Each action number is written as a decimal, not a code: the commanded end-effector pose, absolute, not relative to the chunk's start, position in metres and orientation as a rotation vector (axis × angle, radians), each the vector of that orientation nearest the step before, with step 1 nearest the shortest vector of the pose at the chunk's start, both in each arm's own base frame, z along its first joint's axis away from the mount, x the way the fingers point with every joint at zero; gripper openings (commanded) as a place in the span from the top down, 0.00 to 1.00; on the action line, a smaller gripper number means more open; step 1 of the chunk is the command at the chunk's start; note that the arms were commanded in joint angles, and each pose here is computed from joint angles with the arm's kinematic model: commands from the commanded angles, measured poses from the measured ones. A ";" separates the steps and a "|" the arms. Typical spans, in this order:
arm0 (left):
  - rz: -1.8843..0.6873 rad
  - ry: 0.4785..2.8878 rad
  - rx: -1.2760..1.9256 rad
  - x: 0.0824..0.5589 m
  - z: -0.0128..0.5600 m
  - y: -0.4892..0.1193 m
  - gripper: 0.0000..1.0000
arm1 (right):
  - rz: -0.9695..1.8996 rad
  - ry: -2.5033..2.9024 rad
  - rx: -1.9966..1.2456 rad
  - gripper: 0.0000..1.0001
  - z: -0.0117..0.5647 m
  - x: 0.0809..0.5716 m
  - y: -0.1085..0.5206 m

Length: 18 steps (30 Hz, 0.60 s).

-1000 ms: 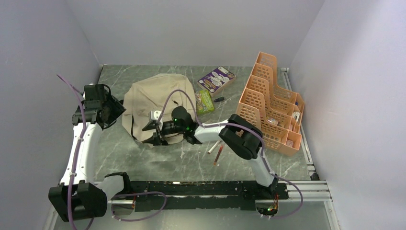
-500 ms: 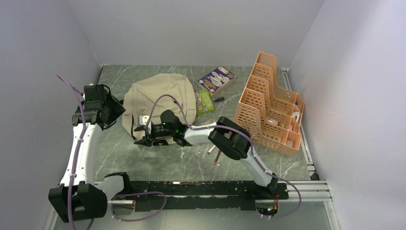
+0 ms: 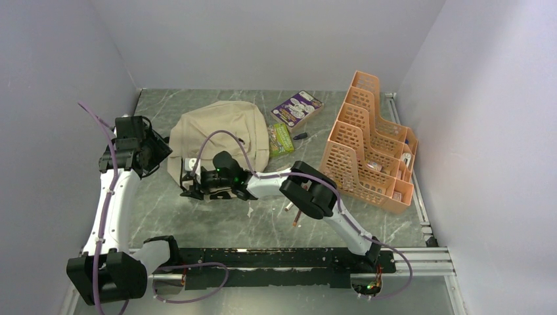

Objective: Pack the student bag
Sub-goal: Unzip the student bag at the center of the board.

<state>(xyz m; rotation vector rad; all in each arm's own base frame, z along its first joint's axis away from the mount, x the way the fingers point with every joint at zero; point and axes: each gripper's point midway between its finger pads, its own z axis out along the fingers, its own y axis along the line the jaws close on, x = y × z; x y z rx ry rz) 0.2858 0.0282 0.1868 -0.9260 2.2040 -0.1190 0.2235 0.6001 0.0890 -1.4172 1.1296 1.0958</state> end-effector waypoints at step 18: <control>-0.113 2.201 -0.905 0.283 0.184 0.029 0.41 | 1.064 1.187 -1.419 0.79 0.072 0.234 0.612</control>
